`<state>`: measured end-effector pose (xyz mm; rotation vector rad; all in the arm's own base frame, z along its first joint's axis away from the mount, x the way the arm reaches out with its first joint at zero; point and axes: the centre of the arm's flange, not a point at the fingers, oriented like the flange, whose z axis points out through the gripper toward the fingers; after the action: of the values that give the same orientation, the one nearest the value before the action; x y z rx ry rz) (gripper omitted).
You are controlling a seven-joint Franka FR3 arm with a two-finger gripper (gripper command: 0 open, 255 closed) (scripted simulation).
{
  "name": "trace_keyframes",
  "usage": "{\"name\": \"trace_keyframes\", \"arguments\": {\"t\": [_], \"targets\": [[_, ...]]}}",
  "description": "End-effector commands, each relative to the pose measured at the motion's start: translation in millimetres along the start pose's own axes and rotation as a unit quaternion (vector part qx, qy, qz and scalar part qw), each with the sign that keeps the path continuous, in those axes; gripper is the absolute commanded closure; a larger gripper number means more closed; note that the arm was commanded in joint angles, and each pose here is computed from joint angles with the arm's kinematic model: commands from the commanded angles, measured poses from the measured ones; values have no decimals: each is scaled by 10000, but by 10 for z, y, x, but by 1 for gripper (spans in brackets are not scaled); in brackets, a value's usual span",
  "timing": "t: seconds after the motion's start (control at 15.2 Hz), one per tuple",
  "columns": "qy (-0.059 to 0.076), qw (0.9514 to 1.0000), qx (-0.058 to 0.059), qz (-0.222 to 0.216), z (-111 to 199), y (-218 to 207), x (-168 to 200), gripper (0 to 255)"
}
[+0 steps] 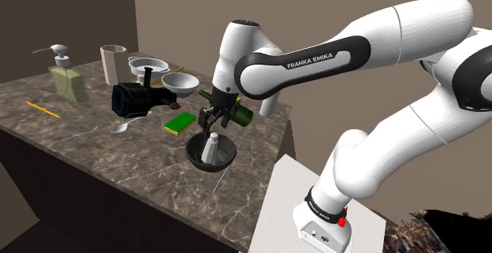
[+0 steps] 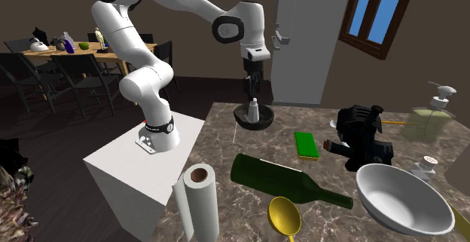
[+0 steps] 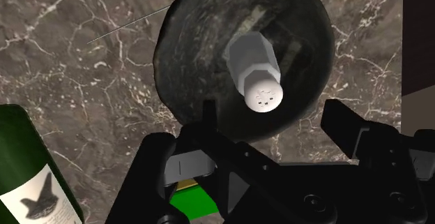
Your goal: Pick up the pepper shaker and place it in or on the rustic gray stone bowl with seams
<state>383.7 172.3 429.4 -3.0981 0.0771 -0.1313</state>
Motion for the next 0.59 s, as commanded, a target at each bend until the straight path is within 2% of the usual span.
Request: {"name": "trace_keyframes", "arguments": {"t": [0.0, 0.2, 0.46, 0.53], "targets": [[0, 10000, 0, 0, 0, 0, 0, 0], [0, 10000, 0, 0, 0, 0, 0, 0], [0, 10000, 0, 0, -500, 0, 0, 0], [0, 10000, 0, 0, -500, 0, 0, 0]]}}
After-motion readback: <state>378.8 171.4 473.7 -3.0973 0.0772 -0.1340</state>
